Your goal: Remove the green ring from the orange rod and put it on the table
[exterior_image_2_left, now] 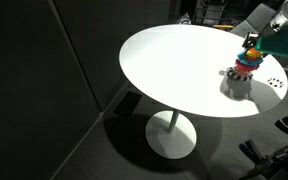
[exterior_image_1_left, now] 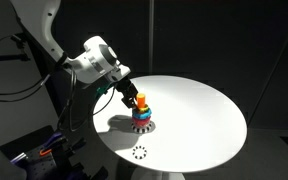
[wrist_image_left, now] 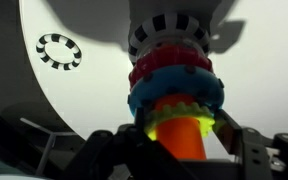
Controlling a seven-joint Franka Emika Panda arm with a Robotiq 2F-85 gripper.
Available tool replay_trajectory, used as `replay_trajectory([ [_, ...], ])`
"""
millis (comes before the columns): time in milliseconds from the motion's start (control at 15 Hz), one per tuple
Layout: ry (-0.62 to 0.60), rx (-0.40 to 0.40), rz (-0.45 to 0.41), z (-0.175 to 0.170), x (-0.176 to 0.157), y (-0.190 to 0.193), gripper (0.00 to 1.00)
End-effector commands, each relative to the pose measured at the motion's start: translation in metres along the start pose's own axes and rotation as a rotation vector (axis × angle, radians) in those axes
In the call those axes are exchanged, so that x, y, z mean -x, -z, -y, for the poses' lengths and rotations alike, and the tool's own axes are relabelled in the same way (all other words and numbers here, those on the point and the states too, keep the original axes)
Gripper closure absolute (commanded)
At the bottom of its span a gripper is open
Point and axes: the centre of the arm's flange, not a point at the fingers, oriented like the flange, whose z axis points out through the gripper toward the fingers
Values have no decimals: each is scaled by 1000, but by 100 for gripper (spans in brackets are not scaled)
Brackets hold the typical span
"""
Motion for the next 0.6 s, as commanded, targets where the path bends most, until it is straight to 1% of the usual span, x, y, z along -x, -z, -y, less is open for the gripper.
replay_trajectory([
  [0,-25,-39,-18,-6,-10,20,55],
  [533,-54,-117,-60,-7,-26,60,55],
])
